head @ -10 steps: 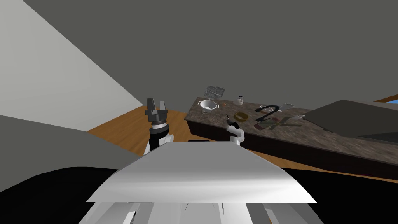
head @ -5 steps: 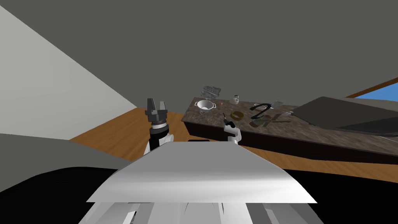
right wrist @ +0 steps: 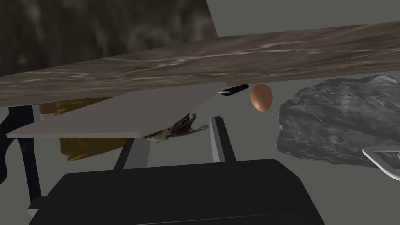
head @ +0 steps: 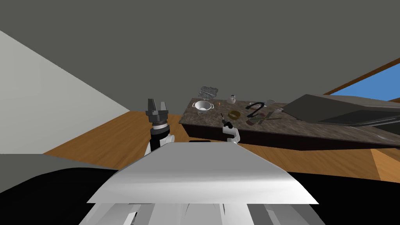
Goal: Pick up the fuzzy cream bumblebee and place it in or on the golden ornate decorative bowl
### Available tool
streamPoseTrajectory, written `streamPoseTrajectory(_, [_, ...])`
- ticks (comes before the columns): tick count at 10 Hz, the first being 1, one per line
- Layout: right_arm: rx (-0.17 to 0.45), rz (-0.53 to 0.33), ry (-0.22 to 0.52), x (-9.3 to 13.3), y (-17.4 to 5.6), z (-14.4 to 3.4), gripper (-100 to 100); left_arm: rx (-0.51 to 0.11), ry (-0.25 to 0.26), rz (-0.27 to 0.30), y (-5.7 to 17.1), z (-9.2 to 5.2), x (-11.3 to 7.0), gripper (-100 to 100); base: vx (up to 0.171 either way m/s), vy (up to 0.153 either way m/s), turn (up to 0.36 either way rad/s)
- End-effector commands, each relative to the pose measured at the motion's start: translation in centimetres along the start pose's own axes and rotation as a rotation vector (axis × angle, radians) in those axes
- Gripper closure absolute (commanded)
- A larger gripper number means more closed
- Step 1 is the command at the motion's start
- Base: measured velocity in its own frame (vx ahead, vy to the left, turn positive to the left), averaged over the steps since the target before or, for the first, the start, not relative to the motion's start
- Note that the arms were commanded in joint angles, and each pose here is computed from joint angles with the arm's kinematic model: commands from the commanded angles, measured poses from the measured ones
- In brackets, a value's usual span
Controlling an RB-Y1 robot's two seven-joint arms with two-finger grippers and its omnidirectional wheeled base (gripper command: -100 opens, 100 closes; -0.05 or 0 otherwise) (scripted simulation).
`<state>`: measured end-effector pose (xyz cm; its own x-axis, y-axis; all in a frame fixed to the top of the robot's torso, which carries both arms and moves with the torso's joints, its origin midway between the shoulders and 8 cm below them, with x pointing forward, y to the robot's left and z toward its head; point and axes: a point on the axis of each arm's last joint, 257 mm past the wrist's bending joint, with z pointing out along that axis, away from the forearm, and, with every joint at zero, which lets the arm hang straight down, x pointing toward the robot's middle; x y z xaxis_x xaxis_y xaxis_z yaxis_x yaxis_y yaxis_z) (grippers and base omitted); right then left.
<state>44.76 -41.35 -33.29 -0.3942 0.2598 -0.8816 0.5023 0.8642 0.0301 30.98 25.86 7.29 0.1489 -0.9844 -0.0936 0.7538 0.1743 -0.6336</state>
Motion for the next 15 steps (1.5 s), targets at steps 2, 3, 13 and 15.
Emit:
streamPoseTrajectory(2, [-0.029,-0.006,-0.001,0.5,2.6,-1.3,100,0.0,0.0,0.0,0.0,0.0,0.0,0,0.024,-0.026,-0.174])
streamPoseTrajectory(3, [-0.046,-0.013,0.0,0.6,3.5,-1.4,100,0.0,0.0,0.0,0.0,0.0,0.0,0,0.023,-0.014,-0.06])
streamPoseTrajectory(13, [-0.02,-0.241,-0.262,-13.0,2.1,-0.7,100,0.0,0.0,0.0,0.0,0.0,0.0,0,0.001,-0.061,0.011])
streamPoseTrajectory(15, [-0.003,-0.277,-0.311,-15.9,2.0,-1.0,100,0.0,0.0,0.0,0.0,0.0,0.0,0,-0.029,-0.124,0.049])
